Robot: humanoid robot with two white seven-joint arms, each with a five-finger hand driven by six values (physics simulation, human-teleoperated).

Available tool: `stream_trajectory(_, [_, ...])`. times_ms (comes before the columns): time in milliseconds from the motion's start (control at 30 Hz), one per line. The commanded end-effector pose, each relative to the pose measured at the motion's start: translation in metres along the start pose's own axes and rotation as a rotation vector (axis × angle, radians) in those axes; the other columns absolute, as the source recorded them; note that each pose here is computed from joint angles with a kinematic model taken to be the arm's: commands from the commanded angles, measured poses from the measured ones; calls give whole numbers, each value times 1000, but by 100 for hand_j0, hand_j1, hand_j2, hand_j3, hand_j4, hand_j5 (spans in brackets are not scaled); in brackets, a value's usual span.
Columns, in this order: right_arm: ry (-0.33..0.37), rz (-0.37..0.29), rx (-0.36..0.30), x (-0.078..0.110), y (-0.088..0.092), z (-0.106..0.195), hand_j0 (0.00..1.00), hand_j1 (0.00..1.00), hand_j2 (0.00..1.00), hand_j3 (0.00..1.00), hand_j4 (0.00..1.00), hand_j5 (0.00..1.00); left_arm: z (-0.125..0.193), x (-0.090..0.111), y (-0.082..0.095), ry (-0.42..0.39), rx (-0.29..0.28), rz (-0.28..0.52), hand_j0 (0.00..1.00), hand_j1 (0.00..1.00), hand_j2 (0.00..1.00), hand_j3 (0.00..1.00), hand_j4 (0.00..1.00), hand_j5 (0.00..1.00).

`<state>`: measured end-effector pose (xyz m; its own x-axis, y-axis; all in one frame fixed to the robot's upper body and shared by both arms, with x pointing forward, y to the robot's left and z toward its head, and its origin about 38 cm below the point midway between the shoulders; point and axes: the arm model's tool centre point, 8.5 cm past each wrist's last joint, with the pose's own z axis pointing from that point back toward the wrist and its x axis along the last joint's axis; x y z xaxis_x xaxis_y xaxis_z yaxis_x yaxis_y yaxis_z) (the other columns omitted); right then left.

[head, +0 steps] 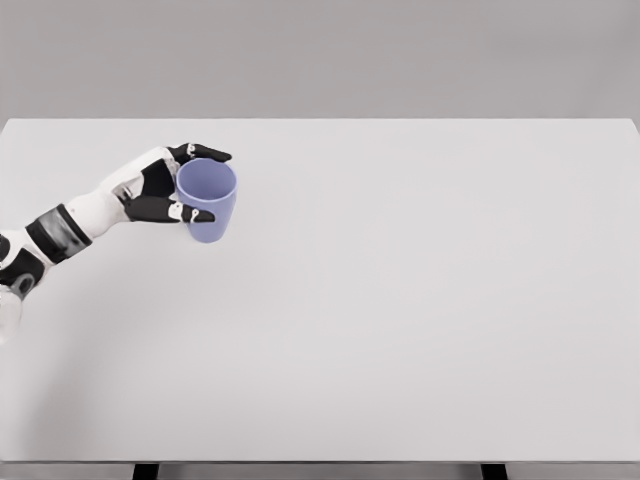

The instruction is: Flip the cup with left arm and place it on the table

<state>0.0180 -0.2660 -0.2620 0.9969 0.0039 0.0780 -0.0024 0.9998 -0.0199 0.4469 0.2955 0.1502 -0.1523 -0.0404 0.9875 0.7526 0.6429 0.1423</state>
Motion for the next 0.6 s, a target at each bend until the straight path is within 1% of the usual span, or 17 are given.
stream_trajectory(0, [0,0,0,0,0,0,100,100,100,100,100,100,-10,2,-10,-70,-18,-32,65,65,65,65,65,65])
stream_trajectory(33, [0,0,1,0,0,0,100,100,100,100,100,100,-11,2,-11,-79,-18,-33,65,65,65,65,65,65])
stream_trajectory(67, [0,0,1,0,0,0,100,100,100,100,100,100,-14,0,-14,-106,-19,-44,65,65,65,65,65,65])
stream_trajectory(133, [0,0,0,0,0,0,100,100,100,100,100,100,-18,-3,-19,-138,-27,-80,65,65,65,65,65,65])
stream_trajectory(233, [1,0,0,-1,0,0,100,100,100,100,100,100,-25,-13,-22,-134,-15,-62,65,65,65,65,65,65])
stream_trajectory(300, [0,0,1,0,0,0,100,100,100,100,100,100,-28,-15,-24,-134,-18,-69,65,65,65,65,65,65])
stream_trajectory(400, [0,0,0,0,0,0,100,100,100,100,100,100,-33,-20,-20,-130,1,-63,65,65,65,65,65,65])
stream_trajectory(433, [0,0,0,0,0,0,100,100,100,100,100,100,-37,-23,-20,-121,2,-67,65,65,65,65,65,65])
stream_trajectory(567, [0,0,0,0,0,0,100,100,100,100,100,100,-48,-25,-27,-123,-13,-72,66,66,66,66,66,66])
